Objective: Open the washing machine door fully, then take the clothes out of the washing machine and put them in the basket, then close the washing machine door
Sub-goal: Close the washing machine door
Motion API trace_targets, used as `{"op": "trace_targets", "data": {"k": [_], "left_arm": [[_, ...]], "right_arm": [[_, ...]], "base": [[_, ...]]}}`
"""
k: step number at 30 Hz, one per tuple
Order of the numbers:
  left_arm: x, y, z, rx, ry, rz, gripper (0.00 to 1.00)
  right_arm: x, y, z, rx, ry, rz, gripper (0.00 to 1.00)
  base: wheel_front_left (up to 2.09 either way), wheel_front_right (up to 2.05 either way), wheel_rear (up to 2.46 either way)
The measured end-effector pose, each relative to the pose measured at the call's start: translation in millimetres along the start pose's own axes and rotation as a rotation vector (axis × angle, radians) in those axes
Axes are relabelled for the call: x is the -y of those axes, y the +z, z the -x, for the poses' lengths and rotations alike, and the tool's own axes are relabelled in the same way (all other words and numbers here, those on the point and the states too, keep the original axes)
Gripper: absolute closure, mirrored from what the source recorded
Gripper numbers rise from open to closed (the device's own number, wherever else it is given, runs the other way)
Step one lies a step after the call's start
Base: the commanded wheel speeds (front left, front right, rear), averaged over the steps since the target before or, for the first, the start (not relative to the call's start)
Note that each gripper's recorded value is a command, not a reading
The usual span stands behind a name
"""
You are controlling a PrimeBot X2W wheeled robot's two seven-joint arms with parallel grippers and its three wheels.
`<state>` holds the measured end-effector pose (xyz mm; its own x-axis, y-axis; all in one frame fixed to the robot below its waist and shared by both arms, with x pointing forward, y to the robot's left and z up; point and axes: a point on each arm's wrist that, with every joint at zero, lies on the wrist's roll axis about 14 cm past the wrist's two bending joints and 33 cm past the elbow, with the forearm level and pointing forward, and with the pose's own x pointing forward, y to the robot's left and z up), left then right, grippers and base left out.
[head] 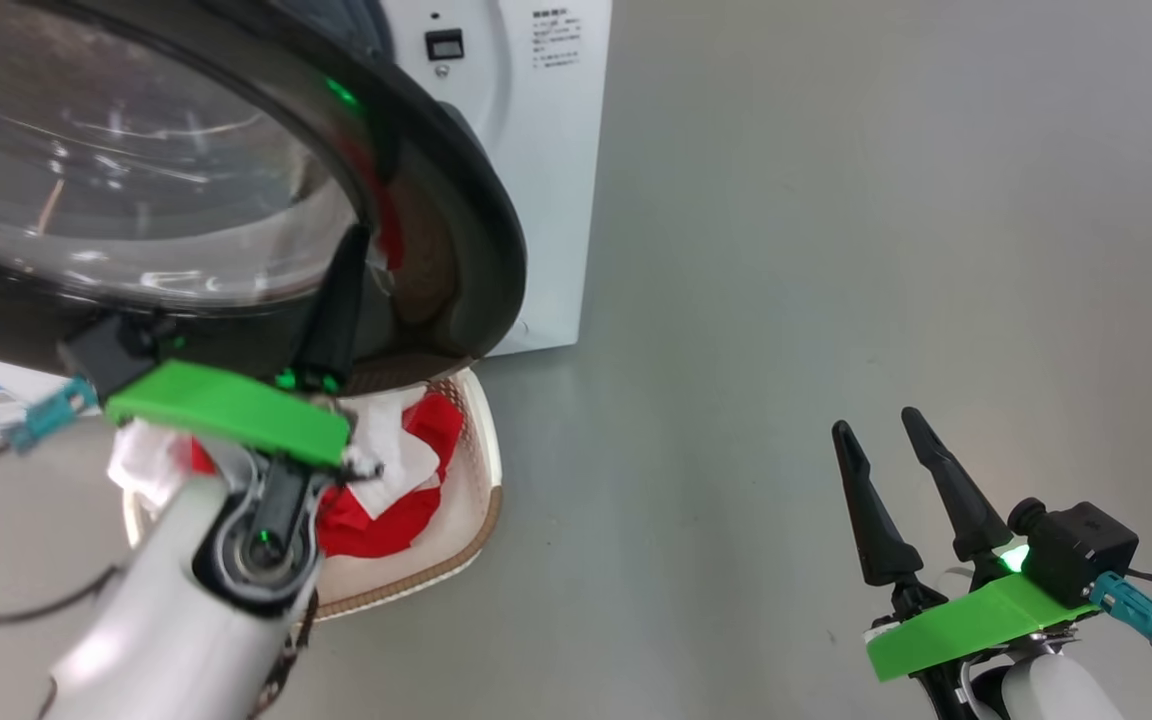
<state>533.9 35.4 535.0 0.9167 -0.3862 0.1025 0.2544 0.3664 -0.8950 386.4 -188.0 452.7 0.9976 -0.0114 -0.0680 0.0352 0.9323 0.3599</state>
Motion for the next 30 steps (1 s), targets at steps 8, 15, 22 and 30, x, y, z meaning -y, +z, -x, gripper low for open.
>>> {"op": "trace_targets", "data": {"k": [8,15,22,30], "left_arm": [[-26,-1,39,0.017,0.093,-0.007,0.00],[-52,7,79,0.053,0.188,-0.042,0.00],[-67,8,122,0.077,0.255,-0.087,0.00],[-84,19,174,0.114,0.336,-0.189,0.00]], "right_arm": [[-7,2,4,0.004,0.025,0.002,0.00],[-13,2,11,0.003,0.044,0.006,0.00],[-13,-1,23,-0.008,0.048,0.014,0.00],[-18,-5,35,-0.022,0.072,0.020,0.00]], "base": [[0.00,0.00,0.00],[0.00,0.00,0.00],[0.00,0.00,0.00],[0.00,0.00,0.00]]}}
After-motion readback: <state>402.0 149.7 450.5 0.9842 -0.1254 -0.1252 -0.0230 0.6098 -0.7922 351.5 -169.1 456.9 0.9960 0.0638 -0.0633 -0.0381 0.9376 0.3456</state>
